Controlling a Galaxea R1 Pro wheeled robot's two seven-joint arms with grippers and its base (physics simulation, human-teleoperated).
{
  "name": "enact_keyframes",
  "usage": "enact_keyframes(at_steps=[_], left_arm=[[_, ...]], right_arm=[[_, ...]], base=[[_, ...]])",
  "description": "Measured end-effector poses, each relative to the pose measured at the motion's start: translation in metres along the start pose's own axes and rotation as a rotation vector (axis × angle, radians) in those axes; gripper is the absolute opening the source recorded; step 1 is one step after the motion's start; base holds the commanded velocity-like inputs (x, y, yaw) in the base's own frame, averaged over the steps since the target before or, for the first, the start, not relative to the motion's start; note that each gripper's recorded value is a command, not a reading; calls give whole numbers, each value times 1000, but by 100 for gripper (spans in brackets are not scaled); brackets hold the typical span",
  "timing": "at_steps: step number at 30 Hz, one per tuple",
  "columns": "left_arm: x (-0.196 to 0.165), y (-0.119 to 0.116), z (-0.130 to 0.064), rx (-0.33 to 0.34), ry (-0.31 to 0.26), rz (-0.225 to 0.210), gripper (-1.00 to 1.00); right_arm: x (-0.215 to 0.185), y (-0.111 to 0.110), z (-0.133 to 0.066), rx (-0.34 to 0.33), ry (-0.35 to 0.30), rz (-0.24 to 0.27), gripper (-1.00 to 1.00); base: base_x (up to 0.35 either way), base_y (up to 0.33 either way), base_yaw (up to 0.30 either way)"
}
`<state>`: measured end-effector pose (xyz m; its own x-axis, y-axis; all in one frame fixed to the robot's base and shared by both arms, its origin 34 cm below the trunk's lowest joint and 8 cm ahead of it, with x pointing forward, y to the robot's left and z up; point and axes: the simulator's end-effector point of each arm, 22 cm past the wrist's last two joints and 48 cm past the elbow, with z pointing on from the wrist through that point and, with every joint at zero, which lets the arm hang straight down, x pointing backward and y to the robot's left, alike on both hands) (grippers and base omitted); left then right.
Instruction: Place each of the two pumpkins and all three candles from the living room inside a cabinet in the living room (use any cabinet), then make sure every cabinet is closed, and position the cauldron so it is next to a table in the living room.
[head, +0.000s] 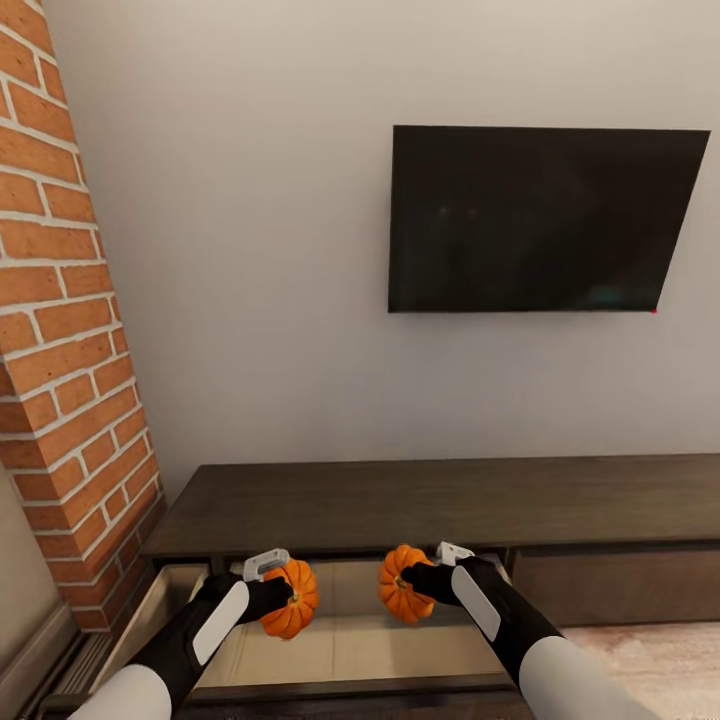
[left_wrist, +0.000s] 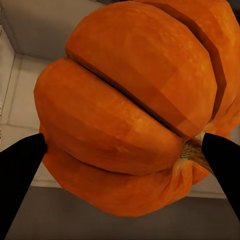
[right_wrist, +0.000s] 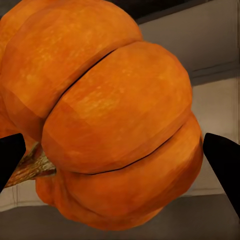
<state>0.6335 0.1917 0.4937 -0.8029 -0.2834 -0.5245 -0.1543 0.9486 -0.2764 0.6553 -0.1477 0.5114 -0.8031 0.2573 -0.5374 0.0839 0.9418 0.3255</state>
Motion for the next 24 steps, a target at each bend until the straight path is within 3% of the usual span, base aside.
enact_keyframes(at_steps=[2,4,7,16,20,24], left_arm=[[3,1,3,1,0,-3,-100],[2,-2,4,10,-9,-3,-100],[-4,-9,4,23,-32,3,-100],[7,-8,16,29,-42,9,-100],[14,-4,21,25,-42,11,-100],[20,6,27,-11,-43,12,-100]], right_arm=[[3,-11,3,39,0,-4,-100],[13,-36,6,135,11,-6,-100],[22,-53,10,195,18,6,-100],[34,-62,22,209,10,8,-100],[27,-66,27,211,-54,21,-100],[30,-69,33,211,-74,30,-100]], base=[[0,0,0],[0,0,0],[0,0,0],[0,0,0],[0,0,0],[0,0,0]])
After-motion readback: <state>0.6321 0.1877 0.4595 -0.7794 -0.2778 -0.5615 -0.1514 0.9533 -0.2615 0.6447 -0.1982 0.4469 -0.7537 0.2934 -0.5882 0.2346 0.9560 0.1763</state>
